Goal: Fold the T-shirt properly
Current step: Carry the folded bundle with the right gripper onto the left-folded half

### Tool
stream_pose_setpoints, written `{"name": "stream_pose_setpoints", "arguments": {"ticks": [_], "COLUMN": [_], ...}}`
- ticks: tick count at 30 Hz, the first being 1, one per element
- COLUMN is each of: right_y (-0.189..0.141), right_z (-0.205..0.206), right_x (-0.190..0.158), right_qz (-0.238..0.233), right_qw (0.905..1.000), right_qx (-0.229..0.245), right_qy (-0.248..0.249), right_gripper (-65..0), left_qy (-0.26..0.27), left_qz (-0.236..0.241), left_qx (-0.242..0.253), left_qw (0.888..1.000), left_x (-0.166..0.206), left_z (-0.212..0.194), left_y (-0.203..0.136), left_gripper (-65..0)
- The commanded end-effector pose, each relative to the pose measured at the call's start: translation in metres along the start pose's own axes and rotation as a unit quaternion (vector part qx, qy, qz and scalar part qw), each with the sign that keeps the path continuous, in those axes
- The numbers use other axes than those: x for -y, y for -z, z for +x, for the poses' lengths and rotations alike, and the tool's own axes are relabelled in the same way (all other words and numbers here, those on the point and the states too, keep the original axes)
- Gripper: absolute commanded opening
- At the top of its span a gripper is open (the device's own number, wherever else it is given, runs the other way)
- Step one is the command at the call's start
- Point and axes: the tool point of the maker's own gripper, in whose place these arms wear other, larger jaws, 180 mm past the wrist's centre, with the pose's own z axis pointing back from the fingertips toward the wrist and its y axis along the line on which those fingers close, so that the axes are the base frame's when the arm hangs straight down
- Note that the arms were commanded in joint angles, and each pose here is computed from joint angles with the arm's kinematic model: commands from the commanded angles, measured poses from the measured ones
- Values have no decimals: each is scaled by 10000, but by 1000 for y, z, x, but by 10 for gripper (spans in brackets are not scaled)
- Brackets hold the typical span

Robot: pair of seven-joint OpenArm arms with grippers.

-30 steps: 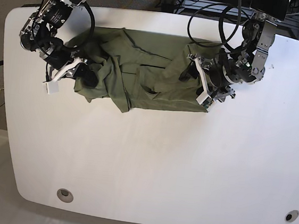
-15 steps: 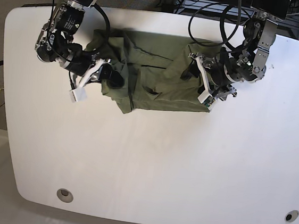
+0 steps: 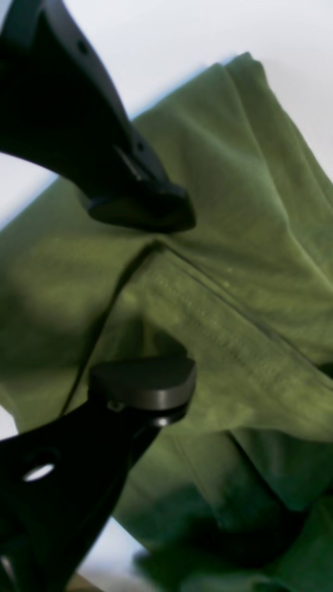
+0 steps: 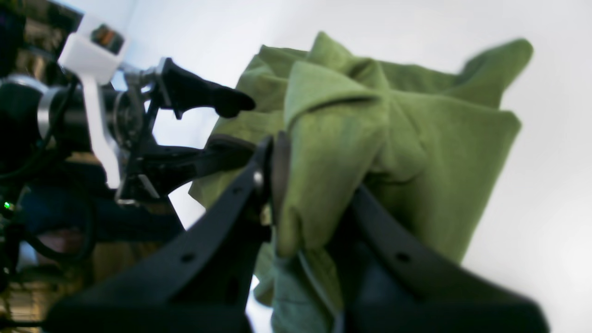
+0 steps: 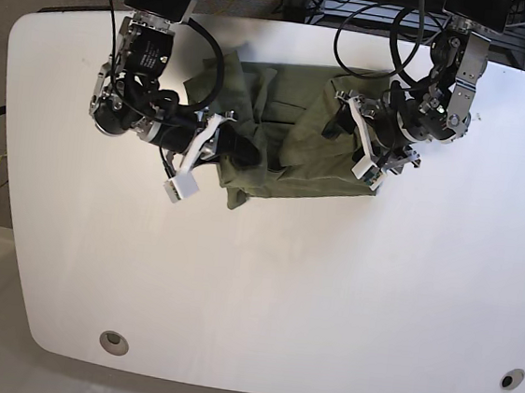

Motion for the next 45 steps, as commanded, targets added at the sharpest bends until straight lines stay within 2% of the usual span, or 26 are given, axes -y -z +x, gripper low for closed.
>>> {"name": "stream_pose_setpoints", "arguments": {"ticks": [1,8,10,24,32,38,45], "right_y": [9,15,19,23,30,36,39], "right_z": [19,23,22,30,35,37,37], "right_x": [-20,-35,-45,-65,-85,-92,-95], "right_qz": [18,140,364,886,1325,1411,1380], "right_qw": [9997,9996,9989,9946,9892,9880,9886], "right_qx": [177,201,286,524,602,571,530], "right_qy": [-137,-148,-112,-97,-191,-257,-293], "right_gripper": [-649,-645,-647,-648,-644,-643,-634], "left_qy": [55,62,80,167,-97,-271,-517], "left_qz": [-33,-59,-96,-121,-138,85,686], "left_qx": [241,208,243,534,634,680,677], "left_qw": [9997,9997,9996,9984,9978,9973,9940], "left_x": [0,2,5,10,8,-5,-34], "left_z": [16,14,15,35,32,25,7], "left_y": [-3,-2,-2,-12,-22,-36,-62], "left_gripper": [-259,-258,-257,-254,-249,-247,-239]}}
